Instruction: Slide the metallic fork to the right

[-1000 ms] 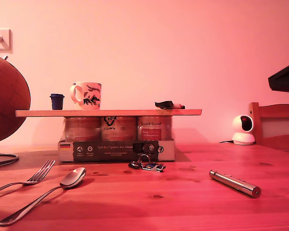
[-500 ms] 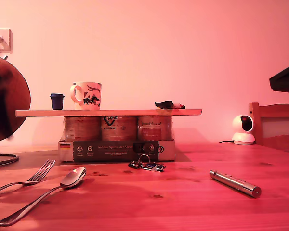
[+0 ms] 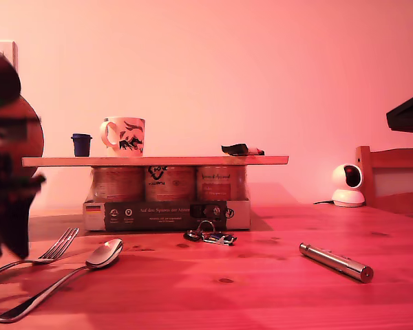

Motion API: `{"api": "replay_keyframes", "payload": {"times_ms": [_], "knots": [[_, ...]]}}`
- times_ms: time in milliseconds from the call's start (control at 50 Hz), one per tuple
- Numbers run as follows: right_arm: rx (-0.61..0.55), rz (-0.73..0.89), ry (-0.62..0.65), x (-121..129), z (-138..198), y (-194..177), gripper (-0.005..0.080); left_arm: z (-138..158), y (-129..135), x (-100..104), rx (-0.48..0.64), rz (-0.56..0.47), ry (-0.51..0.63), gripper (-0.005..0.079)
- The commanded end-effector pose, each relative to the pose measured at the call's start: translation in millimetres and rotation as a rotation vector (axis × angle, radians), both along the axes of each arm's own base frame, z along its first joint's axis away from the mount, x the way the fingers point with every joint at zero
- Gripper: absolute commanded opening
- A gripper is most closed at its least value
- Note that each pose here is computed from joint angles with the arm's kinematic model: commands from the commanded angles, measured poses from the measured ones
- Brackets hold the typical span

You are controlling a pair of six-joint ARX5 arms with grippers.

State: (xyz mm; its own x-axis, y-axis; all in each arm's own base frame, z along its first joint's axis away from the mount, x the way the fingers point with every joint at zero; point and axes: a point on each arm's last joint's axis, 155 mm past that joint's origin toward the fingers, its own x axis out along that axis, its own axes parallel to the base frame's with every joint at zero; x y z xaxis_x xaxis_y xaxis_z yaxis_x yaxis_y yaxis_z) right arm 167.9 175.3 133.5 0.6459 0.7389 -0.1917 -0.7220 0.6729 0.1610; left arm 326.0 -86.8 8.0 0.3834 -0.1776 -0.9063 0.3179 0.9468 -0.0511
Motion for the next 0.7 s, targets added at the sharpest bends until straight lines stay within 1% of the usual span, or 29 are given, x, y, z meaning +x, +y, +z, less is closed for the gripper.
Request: {"api": "replay_keyframes", "payload": {"times_ms": [0, 200, 280, 380, 580, 680], "knots": [[0.017, 0.005, -0.021, -1, 9, 1, -0.0012, -9, 0, -2, 0.009, -0.007, 0.021, 0.0377], [0.011, 0.061, 0.003, -10, 4, 7, -0.0012, -15, -1, -5, 0.016, -0.011, 0.041, 0.0372], [-0.006, 0.063, 0.027, -11, -3, 6, -0.0012, -15, -3, -5, 0.016, -0.015, 0.039, 0.035], [-0.014, 0.058, 0.036, -11, -6, 5, -0.0012, -15, -4, -5, 0.015, -0.018, 0.039, 0.028], [-0.008, 0.056, 0.027, -10, -4, 5, -0.0012, -16, -5, -7, 0.016, -0.022, 0.046, 0.0095], [-0.008, 0.056, 0.027, -10, -3, 5, -0.0012, -16, -7, -9, 0.01, -0.028, 0.052, 0.0037]]}}
